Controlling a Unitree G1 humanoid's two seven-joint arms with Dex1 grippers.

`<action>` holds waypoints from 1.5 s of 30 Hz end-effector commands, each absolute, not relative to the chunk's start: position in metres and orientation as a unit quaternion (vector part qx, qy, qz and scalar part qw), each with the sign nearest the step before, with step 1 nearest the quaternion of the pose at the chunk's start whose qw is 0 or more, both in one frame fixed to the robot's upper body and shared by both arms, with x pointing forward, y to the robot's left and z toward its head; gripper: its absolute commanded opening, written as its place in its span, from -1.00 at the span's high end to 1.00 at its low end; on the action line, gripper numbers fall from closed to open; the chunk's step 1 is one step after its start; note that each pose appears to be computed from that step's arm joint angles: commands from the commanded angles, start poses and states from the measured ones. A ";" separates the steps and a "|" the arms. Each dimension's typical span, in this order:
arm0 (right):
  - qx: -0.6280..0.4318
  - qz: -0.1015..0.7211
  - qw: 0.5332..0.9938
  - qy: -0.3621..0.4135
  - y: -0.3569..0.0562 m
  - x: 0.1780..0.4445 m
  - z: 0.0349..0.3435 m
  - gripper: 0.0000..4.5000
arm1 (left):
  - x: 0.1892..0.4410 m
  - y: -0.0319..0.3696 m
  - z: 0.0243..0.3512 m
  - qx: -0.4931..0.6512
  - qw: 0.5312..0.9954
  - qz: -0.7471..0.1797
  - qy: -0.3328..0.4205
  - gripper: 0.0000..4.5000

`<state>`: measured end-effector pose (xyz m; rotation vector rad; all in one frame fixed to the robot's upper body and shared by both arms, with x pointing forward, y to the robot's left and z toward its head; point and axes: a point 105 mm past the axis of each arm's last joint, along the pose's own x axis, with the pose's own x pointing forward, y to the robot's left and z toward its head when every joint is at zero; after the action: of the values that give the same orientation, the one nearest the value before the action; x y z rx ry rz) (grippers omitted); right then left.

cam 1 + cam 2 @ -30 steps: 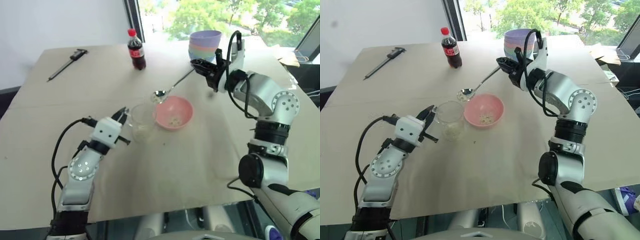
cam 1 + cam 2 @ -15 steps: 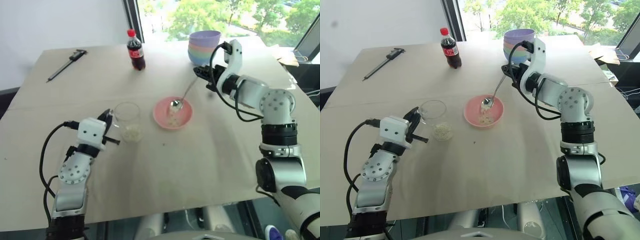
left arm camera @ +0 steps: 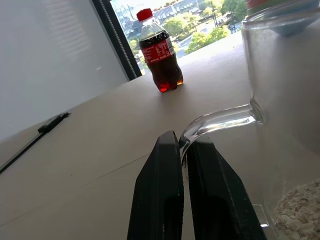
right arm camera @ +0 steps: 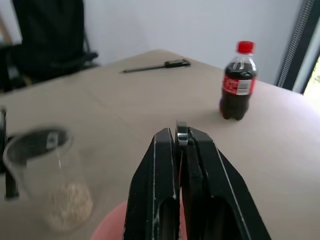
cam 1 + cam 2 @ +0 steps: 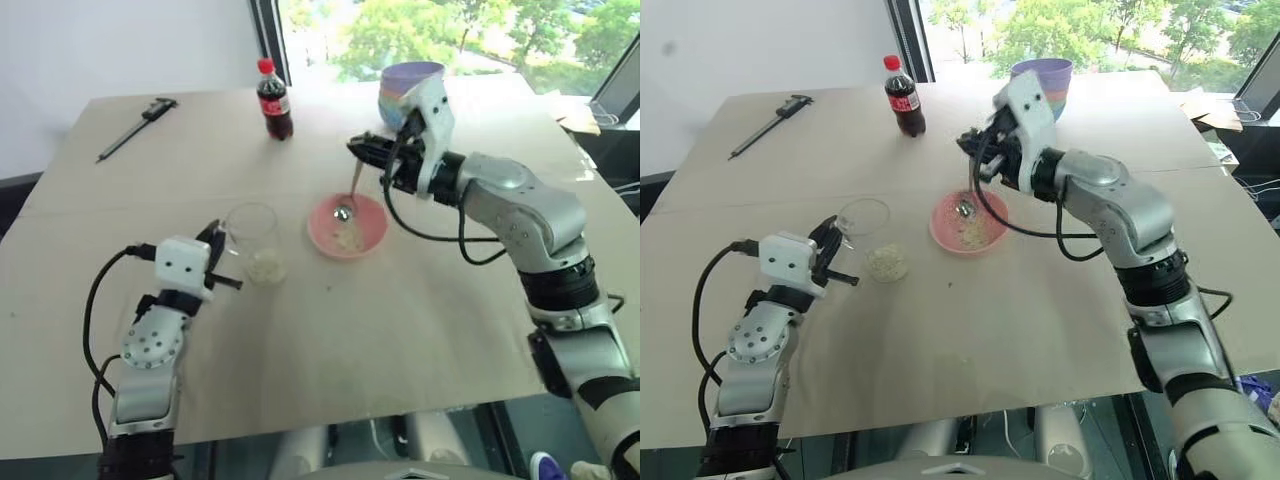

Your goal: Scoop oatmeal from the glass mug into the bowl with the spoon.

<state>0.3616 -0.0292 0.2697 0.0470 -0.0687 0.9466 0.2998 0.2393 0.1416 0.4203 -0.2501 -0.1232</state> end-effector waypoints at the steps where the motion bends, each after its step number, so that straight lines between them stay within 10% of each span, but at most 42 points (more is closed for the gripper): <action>1: 0.122 0.428 0.893 -0.063 -0.041 0.367 0.313 1.00 | 0.298 0.240 0.152 0.215 0.964 -0.050 -0.149 0.98; 8: 0.272 0.481 0.833 -0.023 -0.014 0.347 0.338 1.00 | 0.300 0.238 0.145 0.204 0.967 -0.047 -0.145 0.98; 34: 0.099 0.542 0.834 -0.010 0.064 0.320 0.280 1.00 | 0.313 0.222 0.142 0.182 0.969 -0.035 -0.162 0.98; 41: 0.112 0.521 0.845 -0.047 0.054 0.330 0.292 -0.27 | 0.312 0.222 0.140 0.181 0.970 -0.033 -0.160 1.00; 45: 0.124 0.480 0.866 -0.066 0.036 0.350 0.300 -0.27 | 0.310 0.219 0.138 0.182 0.969 -0.049 -0.158 1.00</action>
<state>0.3451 0.0468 0.2764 0.2478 -0.0422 1.0408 0.3135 0.2215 0.1353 0.3546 -0.2988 -0.0747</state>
